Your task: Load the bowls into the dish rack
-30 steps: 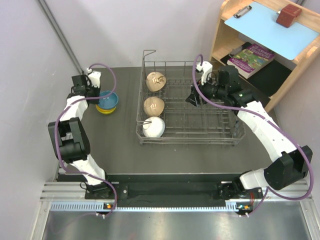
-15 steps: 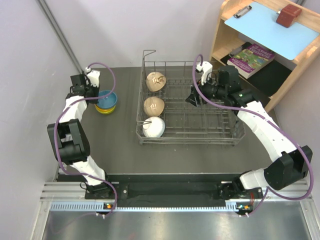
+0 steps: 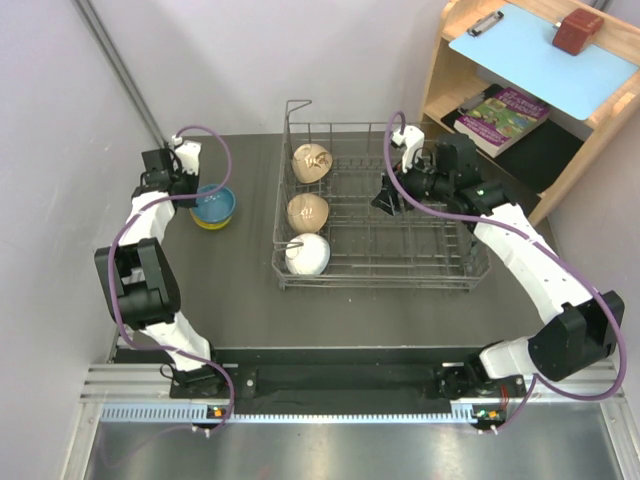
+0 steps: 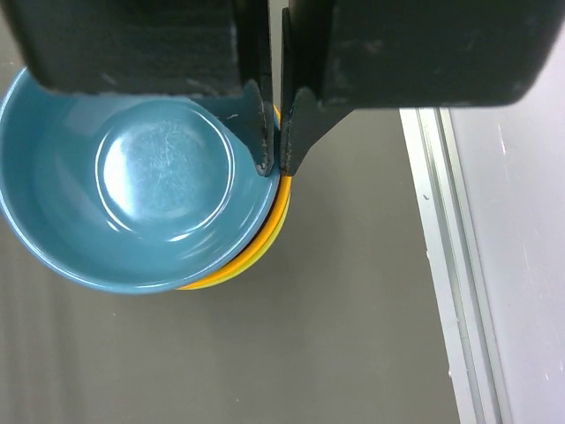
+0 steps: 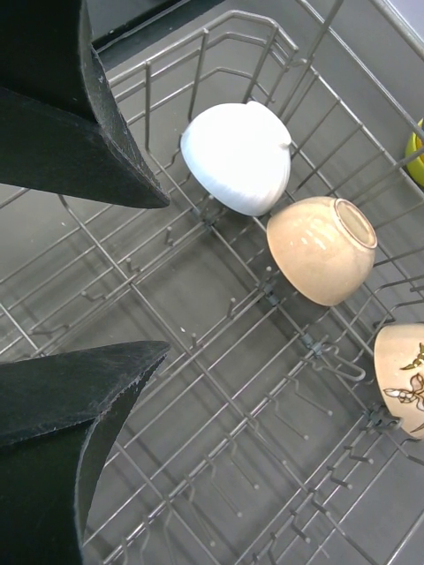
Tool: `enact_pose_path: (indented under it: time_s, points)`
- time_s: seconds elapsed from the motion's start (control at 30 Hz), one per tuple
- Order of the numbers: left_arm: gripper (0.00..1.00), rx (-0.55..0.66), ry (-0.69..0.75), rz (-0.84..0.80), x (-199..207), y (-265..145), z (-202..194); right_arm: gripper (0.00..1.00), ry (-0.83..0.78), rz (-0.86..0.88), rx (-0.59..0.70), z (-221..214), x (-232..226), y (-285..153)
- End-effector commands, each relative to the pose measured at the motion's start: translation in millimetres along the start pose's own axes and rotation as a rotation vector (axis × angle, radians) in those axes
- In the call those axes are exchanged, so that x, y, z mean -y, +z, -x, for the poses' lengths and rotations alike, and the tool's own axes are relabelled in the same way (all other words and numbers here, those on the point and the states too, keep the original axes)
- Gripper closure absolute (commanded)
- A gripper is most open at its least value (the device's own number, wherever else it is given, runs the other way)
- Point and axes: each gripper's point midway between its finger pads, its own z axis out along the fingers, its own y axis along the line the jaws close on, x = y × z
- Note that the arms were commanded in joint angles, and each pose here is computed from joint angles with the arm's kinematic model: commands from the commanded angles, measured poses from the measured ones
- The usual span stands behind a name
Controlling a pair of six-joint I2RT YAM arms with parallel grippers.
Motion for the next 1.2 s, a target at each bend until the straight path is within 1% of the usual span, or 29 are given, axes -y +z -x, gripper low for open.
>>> enact_pose_path:
  time_s: [0.0, 0.27, 0.53, 0.6, 0.63, 0.67, 0.73, 0.77, 0.83, 0.87, 0.9, 0.93, 1.0, 1.03, 1.07, 1.1, 1.17]
  points:
    - [1.00, 0.109, 0.007, 0.029, -10, -27, 42, 0.39, -0.041, 0.006, 0.078, 23, -6, -12]
    - [1.00, 0.215, 0.009, 0.027, -10, -72, 84, 0.38, -0.044, 0.006, 0.077, 24, -6, -12]
    - [1.00, 0.260, 0.027, -0.018, 2, -112, 100, 0.37, -0.142, 0.006, 0.083, 34, -13, -21]
    - [1.00, 0.282, 0.049, -0.048, 10, -127, 104, 0.37, -0.203, 0.037, 0.073, 35, -25, -24]
    - [1.00, 0.300, 0.063, -0.069, 16, -137, 108, 0.35, -0.237, 0.048, 0.075, 38, -31, -27]
    - [1.00, 0.301, 0.074, -0.133, 29, -143, 106, 0.31, -0.311, 0.082, 0.063, 35, -47, -26]
    - [1.00, 0.316, 0.095, -0.178, 41, -157, 109, 0.27, -0.412, 0.068, 0.069, 39, -61, -33]
    - [1.00, 0.312, 0.102, -0.223, 52, -166, 107, 0.26, -0.513, 0.112, 0.057, 35, -86, -32]
    - [1.00, 0.321, 0.141, -0.262, 70, -176, 111, 0.26, -0.604, 0.100, 0.039, 38, -100, -34]
    - [1.00, 0.328, 0.159, -0.275, 78, -183, 112, 0.26, -0.666, 0.147, 0.013, 31, -119, -33]
    - [1.00, 0.324, 0.171, -0.279, 84, -187, 111, 0.27, -0.696, 0.153, 0.008, 35, -126, -32]
    - [1.00, 0.334, 0.202, -0.302, 99, -194, 112, 0.27, -0.741, 0.151, 0.004, 35, -137, -31]
    - [1.00, 0.332, 0.231, -0.286, 107, -199, 113, 0.27, -0.815, 0.137, 0.008, 46, -148, -28]
    - [1.00, 0.343, 0.251, -0.303, 118, -204, 116, 0.27, -0.857, 0.145, -0.004, 45, -160, -28]
    - [1.00, 0.343, 0.248, -0.298, 117, -206, 116, 0.27, -0.904, 0.144, 0.003, 50, -168, -28]
    - [1.00, 0.344, 0.262, -0.323, 128, -209, 117, 0.27, -0.932, 0.141, 0.012, 60, -176, -24]
    - [1.00, 0.335, 0.266, -0.342, 134, -215, 116, 0.27, -0.991, 0.150, 0.021, 66, -193, -21]
